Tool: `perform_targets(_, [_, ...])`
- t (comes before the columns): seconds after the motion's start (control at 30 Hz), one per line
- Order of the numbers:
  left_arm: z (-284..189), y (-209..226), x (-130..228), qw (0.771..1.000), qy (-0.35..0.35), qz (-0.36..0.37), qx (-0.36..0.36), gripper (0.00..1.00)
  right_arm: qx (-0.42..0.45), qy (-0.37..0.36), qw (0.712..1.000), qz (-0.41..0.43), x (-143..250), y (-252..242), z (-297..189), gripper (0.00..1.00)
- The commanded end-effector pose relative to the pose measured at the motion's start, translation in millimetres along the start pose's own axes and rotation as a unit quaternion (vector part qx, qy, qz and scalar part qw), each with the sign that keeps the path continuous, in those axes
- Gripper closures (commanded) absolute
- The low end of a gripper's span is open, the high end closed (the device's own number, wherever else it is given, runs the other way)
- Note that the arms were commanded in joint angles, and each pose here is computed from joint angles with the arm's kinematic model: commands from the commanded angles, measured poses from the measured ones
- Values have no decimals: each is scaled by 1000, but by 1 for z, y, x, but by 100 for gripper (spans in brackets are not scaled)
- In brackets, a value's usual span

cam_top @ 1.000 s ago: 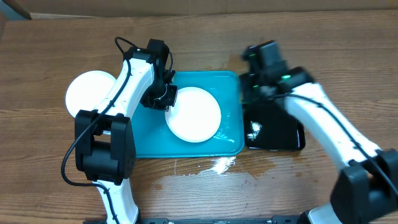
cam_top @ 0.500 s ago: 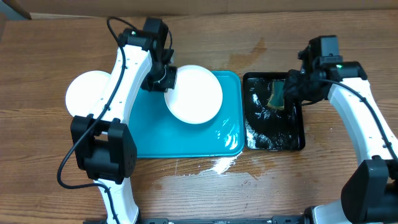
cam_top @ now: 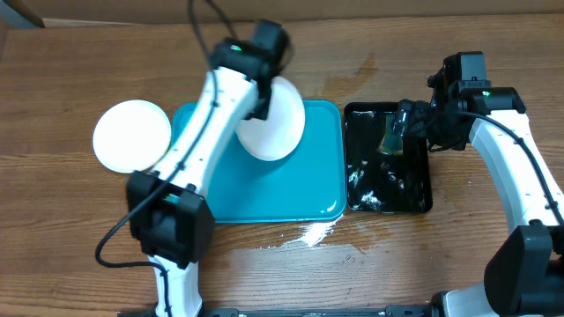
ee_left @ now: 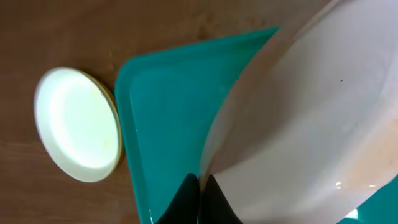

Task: Clean dirty plates on tray and stack at the side
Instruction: 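Lift the white plate off the teal tray with the left gripper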

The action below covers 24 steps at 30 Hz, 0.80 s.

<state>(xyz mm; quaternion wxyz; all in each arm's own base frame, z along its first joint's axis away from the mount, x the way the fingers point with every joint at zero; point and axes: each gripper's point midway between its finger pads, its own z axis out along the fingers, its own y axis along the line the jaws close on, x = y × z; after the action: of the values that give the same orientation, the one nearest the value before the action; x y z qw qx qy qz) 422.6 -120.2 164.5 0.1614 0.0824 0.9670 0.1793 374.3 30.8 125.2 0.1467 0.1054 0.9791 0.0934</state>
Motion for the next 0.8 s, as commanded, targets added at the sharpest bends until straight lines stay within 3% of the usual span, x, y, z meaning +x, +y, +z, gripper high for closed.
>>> perform_targets(0.0, [-30,-4,-20,992,-77,13,-97,96,-8,-18,1000,-4,-7,6,-11,0])
perform_targets(0.2, [-93,-17,-32,948,-196,41,-249,96,-8,-19,1000,-4,-7,6,-11,0])
perform_targets(0.5, [-149,-30,-32,894,-280,60,-346,96,-8,-19,1000,-4,-7,6,-11,0])
perform_targets(0.77, [-159,-32,-28,884,-296,57,-358,96,-8,-18,1000,-4,-7,5,-11,0])
